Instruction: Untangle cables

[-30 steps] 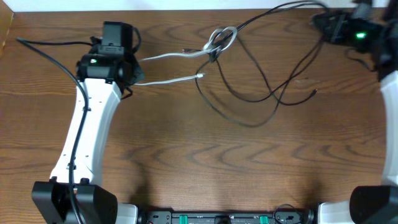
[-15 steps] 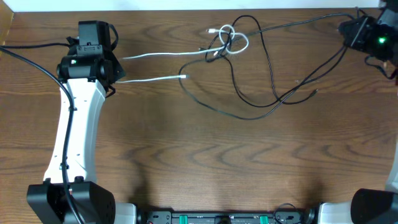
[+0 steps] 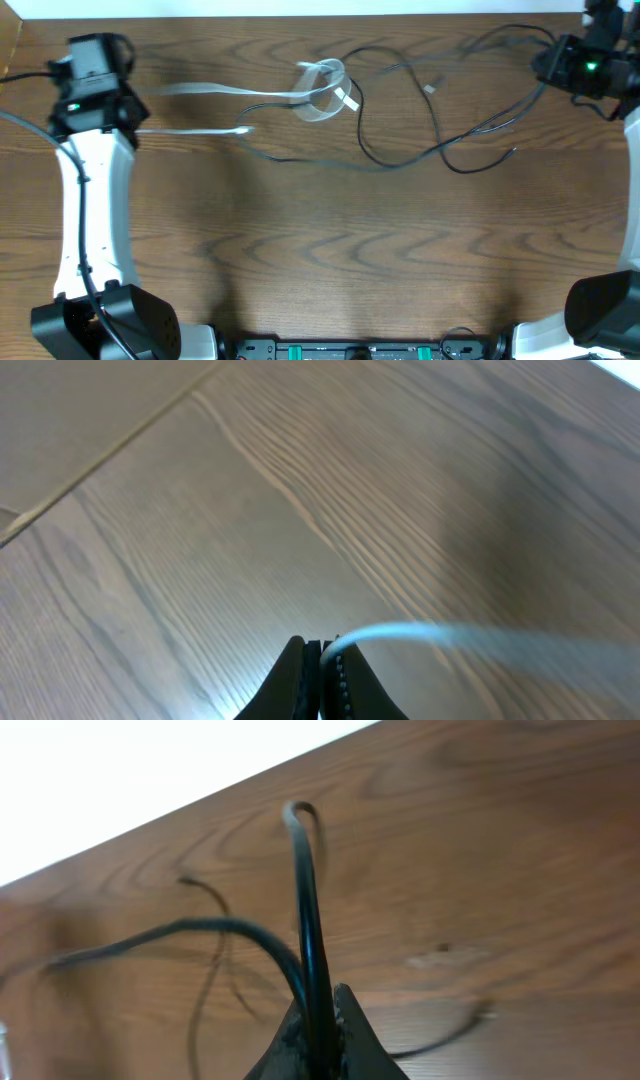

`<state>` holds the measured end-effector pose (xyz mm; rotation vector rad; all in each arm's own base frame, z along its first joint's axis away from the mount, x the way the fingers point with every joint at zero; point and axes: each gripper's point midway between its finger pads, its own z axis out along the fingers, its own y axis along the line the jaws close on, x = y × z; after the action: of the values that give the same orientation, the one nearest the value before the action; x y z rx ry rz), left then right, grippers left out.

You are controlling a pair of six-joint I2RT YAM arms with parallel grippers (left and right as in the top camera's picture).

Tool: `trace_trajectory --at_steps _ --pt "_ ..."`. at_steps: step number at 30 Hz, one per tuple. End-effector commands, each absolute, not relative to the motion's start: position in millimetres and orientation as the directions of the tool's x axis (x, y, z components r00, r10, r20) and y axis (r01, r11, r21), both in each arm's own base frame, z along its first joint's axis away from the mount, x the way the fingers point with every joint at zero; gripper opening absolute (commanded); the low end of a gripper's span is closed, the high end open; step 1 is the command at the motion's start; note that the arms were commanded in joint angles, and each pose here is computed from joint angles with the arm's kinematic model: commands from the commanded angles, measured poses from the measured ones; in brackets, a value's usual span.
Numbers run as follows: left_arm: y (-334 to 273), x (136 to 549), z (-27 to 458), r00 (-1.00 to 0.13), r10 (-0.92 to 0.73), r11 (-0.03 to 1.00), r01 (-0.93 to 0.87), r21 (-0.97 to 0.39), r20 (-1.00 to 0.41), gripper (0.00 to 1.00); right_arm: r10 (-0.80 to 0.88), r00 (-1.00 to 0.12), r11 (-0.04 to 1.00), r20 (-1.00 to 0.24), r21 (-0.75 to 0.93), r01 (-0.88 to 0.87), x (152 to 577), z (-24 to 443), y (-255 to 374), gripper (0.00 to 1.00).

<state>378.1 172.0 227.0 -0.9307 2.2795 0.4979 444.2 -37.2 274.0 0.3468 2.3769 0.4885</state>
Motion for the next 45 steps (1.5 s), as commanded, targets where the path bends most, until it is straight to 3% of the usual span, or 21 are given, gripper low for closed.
trace_trajectory --at_steps 1,11,15,23,31,33,35,36,39,45 --pt "187.4 378.7 226.5 -0.554 -0.505 0.691 -0.719 0.075 -0.662 0.08 0.395 -0.708 0.895 -0.585 0.418 0.154 441.1 281.0 -60.7 0.01" --pt "136.7 413.8 230.6 -0.630 -0.402 0.853 -0.522 -0.021 -0.664 0.07 0.279 -0.759 0.903 -0.588 0.430 0.000 450.2 276.8 -2.2 0.01" --pt "105.7 428.2 249.9 -0.613 -0.353 0.894 -0.445 -0.061 -0.706 0.07 0.223 -0.775 0.900 -0.591 0.430 -0.068 457.2 271.2 30.1 0.01" --pt "55.8 430.2 322.8 -0.483 -0.300 0.946 -0.264 -0.190 -0.822 0.08 0.126 -0.798 0.884 -0.590 0.431 -0.179 469.9 253.1 88.2 0.01" --pt "-2.9 391.9 416.4 -0.311 -0.291 0.949 0.027 -0.314 -0.905 0.07 0.057 -0.824 0.868 -0.564 0.436 -0.239 480.8 221.3 129.6 0.03" --pt "-17.4 379.7 438.3 -0.268 -0.304 0.934 0.103 -0.341 -0.914 0.08 0.045 -0.829 0.865 -0.558 0.437 -0.248 481.4 215.7 136.6 0.14" --pt "-29.4 368.6 456.6 -0.232 -0.320 0.917 0.167 -0.362 -0.918 0.08 0.034 -0.833 0.862 -0.553 0.437 -0.256 481.4 211.4 141.9 0.34" --pt "-35.9 362.2 466.8 -0.213 -0.329 0.906 0.203 -0.371 -0.920 0.07 0.025 -0.832 0.861 -0.554 0.435 -0.264 480.7 211.0 144.2 0.52" --pt "-43.5 350.8 485.1 -0.174 -0.369 0.883 0.242 -0.403 -0.913 0.08 0.019 -0.831 0.855 -0.556 0.440 -0.274 479.5 212.3 148.0 0.78" --pt "-52.1 345.0 501.8 -0.154 -0.452 0.833 0.279 -0.478 -0.879 0.08 -0.059 -0.809 0.771 -0.584 0.488 -0.409 468.3 222.7 170.4 0.86"
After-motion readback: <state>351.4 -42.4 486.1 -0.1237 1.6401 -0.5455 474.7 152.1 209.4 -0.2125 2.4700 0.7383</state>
